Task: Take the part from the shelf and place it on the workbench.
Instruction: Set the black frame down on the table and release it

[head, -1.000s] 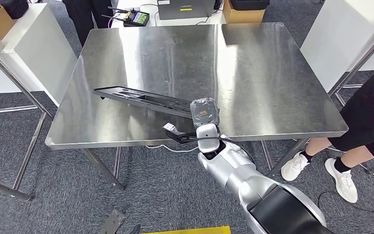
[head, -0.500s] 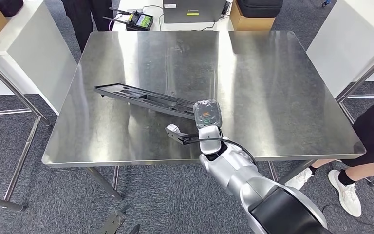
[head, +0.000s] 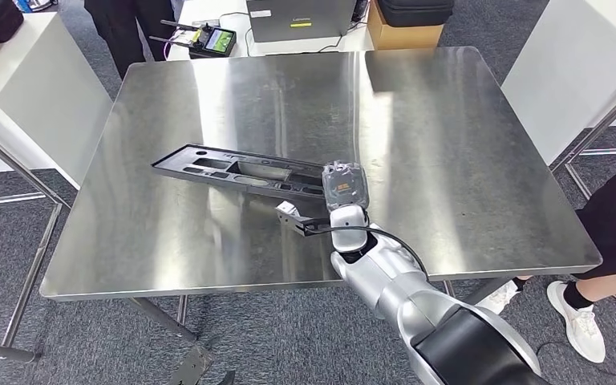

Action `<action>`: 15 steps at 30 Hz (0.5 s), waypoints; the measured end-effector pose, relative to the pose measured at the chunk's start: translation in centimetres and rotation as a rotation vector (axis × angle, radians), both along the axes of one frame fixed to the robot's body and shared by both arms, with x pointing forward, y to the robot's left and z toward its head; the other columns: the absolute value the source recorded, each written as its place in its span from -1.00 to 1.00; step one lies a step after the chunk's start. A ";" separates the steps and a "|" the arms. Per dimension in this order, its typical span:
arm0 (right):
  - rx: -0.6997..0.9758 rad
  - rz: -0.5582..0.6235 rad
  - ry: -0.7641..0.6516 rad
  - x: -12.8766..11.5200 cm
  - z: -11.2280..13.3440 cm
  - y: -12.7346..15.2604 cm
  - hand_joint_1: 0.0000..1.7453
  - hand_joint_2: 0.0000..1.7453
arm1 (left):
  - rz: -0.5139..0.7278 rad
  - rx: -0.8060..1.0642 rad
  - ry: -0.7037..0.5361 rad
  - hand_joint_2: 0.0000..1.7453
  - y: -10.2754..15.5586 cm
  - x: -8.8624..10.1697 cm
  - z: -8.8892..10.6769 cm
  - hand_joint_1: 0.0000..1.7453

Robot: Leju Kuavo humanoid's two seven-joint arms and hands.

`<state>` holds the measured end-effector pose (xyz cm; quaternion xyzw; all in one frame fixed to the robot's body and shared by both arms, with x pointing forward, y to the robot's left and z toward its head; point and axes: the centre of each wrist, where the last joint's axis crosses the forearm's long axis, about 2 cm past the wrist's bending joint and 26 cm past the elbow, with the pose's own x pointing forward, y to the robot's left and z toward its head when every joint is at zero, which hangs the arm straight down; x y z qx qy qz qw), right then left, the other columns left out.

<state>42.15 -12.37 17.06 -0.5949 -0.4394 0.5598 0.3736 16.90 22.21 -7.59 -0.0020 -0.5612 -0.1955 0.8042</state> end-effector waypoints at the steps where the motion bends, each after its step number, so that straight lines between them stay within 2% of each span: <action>1: 0.002 0.000 0.001 0.0 0.0 0.0 -1.00 -1.00 | 0.001 0.003 0.000 1.00 0.0 0.0 0.0 -1.00; 14: 0.016 -0.007 0.003 0.0 0.0 -0.1 -1.00 -1.00 | 0.002 0.001 0.001 1.00 -0.2 0.1 0.1 -1.00; 15: 0.016 -0.007 0.003 0.0 0.0 -0.1 -1.00 -1.00 | 0.002 0.001 0.001 0.50 -0.2 0.1 0.1 -1.00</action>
